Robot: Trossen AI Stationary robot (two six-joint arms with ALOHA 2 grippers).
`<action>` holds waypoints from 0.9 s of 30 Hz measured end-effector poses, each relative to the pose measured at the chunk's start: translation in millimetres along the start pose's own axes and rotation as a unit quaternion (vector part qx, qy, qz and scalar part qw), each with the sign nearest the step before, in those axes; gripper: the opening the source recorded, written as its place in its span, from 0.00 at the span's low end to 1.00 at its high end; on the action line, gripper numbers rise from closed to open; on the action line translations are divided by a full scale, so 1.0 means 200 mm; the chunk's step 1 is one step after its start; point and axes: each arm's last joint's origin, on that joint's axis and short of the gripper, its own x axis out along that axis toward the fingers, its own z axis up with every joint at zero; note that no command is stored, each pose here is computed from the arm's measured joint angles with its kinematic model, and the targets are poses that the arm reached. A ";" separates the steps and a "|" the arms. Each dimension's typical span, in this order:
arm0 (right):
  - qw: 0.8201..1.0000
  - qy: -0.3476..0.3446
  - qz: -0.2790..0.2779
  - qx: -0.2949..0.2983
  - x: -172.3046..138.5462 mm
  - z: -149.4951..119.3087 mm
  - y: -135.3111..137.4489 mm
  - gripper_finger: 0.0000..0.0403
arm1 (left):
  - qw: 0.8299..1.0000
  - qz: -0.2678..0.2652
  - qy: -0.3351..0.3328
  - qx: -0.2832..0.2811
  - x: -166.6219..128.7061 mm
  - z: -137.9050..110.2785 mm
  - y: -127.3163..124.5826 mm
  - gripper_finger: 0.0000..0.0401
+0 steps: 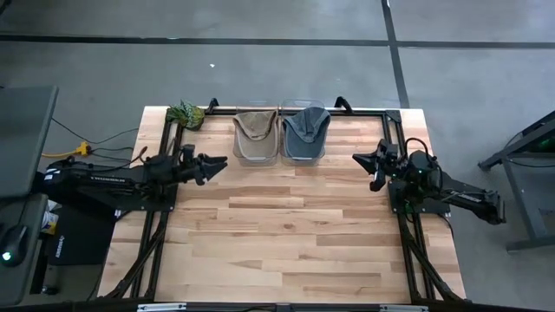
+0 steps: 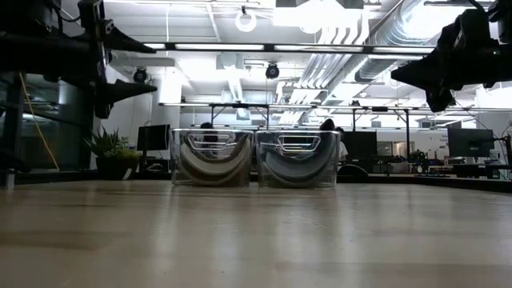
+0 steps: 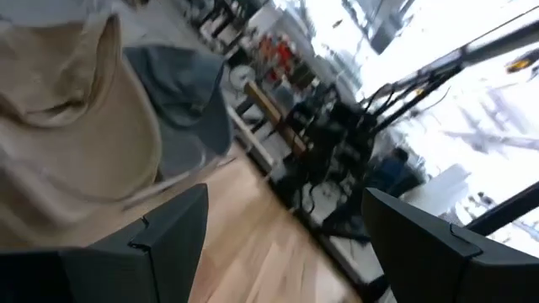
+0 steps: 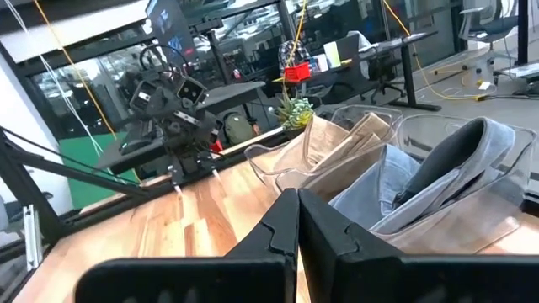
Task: Pick & Place hat
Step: Return to Home Position
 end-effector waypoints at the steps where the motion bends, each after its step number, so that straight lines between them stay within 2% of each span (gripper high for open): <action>1: 1.000 0.000 0.000 0.002 0.00 0.00 0.00 0.00 | 1.000 0.003 0.006 0.001 0.00 0.00 0.00 0.73; 27: 1.000 -0.001 -0.001 0.008 0.00 0.00 0.00 0.00 | 0.998 0.045 0.046 0.014 0.00 -0.04 0.04 0.73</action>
